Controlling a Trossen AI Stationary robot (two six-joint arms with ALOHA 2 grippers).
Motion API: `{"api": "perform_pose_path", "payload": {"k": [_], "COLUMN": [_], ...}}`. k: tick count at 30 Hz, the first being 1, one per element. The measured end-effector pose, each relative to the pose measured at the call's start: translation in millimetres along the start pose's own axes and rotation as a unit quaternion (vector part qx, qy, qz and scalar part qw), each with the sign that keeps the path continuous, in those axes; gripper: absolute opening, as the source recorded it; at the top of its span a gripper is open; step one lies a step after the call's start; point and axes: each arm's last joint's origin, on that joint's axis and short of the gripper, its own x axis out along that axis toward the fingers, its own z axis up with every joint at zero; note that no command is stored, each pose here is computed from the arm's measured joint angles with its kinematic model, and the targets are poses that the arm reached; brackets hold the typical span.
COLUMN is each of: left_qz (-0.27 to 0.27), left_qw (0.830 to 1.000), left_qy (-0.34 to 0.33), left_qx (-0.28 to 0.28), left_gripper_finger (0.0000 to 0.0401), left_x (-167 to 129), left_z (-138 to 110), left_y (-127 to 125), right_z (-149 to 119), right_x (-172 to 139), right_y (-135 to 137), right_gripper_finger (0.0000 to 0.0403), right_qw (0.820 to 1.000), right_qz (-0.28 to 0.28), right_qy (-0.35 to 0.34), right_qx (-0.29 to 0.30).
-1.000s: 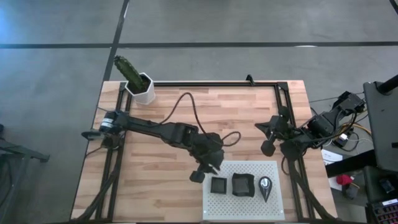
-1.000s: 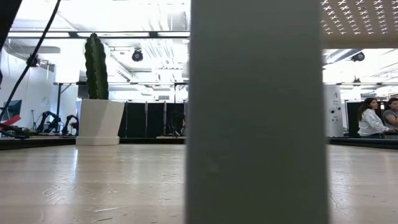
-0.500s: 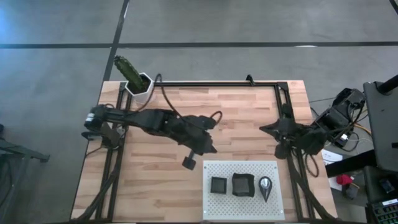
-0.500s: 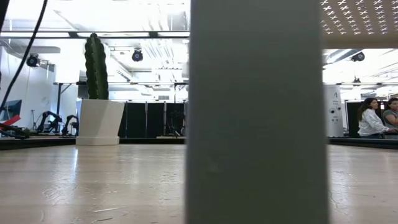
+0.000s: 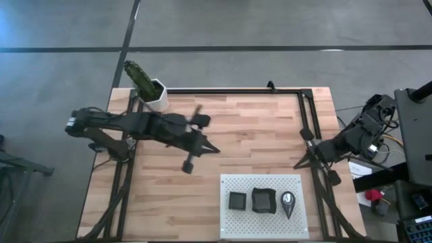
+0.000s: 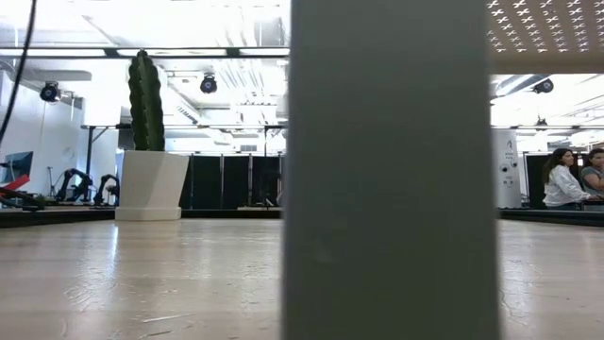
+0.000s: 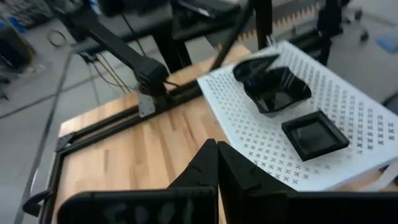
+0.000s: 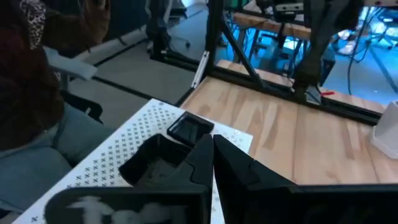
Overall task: Pick & Place Mini shaped plates
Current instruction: Return to Home Position
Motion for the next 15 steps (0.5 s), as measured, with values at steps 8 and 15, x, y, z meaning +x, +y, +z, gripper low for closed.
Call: {"api": "perform_pose_path", "payload": {"k": [8,15], "left_qz": [0.029,0.067], "left_qw": [0.995,0.988], "left_qy": [-0.085,-0.123], "left_qx": [-0.035,-0.066], "left_gripper_finger": [0.0000,0.0000], "left_x": [-55.4,-93.0], "left_z": [-44.0,-81.8], "left_y": [-14.0,-24.8], "right_z": [-14.4,-29.9], "right_x": [-22.4,-39.5], "right_y": [-6.8,-12.2], "right_gripper_finger": [0.0008,0.0008], "right_qw": [0.999,0.996], "right_qz": [0.000,0.001], "right_qy": [-0.049,-0.091], "right_qx": [0.010,0.021]}}
